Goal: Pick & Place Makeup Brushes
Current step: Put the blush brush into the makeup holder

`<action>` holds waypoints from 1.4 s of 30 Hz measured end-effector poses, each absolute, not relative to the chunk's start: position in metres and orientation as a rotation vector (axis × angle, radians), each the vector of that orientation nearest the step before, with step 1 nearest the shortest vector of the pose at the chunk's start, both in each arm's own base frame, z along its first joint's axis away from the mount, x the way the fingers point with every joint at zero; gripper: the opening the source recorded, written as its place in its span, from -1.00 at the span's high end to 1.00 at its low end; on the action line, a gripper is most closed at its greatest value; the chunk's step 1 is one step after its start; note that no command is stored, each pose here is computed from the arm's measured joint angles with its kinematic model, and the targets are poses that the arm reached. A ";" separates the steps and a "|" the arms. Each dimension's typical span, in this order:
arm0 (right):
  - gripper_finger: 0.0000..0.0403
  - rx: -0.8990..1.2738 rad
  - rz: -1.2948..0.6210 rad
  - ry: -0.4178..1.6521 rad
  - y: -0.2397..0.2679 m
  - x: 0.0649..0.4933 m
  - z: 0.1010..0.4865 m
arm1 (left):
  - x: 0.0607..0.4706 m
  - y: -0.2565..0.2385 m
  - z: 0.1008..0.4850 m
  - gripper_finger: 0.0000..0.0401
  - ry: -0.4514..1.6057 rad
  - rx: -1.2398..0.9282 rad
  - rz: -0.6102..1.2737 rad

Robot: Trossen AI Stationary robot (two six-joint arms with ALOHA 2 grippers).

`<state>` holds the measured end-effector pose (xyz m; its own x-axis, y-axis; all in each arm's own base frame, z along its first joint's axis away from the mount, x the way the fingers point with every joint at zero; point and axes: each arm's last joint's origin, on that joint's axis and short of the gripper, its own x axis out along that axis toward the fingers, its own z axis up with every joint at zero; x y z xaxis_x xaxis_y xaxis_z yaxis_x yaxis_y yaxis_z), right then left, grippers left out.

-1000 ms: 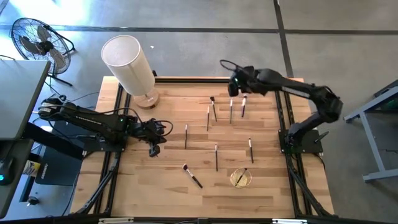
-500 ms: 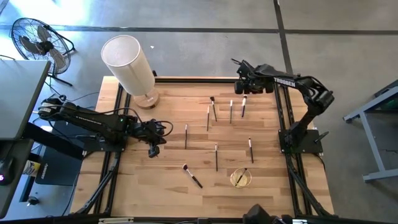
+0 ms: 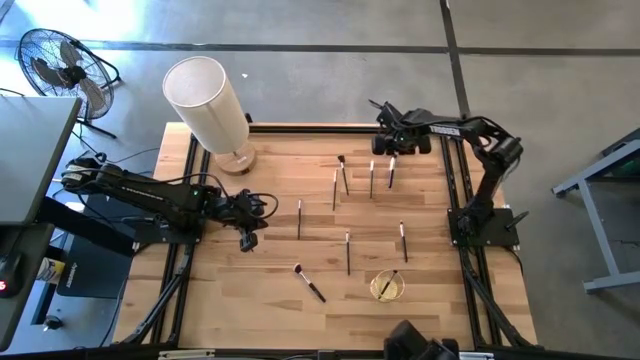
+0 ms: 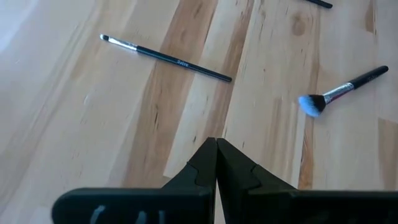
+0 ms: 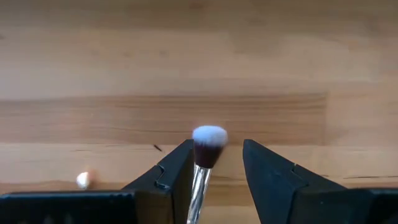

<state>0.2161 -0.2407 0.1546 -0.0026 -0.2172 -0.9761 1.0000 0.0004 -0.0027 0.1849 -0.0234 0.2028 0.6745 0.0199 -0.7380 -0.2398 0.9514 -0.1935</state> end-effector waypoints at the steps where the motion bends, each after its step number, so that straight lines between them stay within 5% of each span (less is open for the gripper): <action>1: 0.34 1.047 -1.309 1.063 -0.241 0.217 0.150 | 0.185 -0.023 0.203 1.00 0.820 -0.286 0.149; 9: 0.35 1.015 -1.316 1.097 -0.245 0.220 0.135 | 0.184 -0.023 0.202 1.00 0.833 -0.284 0.152; 16: 0.91 1.018 -1.195 1.140 -0.244 0.222 0.134 | 0.184 -0.023 0.202 1.00 0.835 -0.223 0.125; 25: 0.96 0.866 -0.999 1.263 -0.209 0.244 0.144 | 0.185 -0.023 0.202 1.00 0.831 -0.162 0.103; 42: 0.99 0.283 -0.683 0.880 -0.069 0.250 0.286 | 0.196 -0.025 0.209 1.00 0.706 -0.231 0.112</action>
<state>0.2504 -0.0691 0.2862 0.4450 -0.4310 -0.7850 0.6540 0.7552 -0.0439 0.1962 -0.0246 0.2091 0.7561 0.0239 -0.6540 -0.1795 0.9686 -0.1721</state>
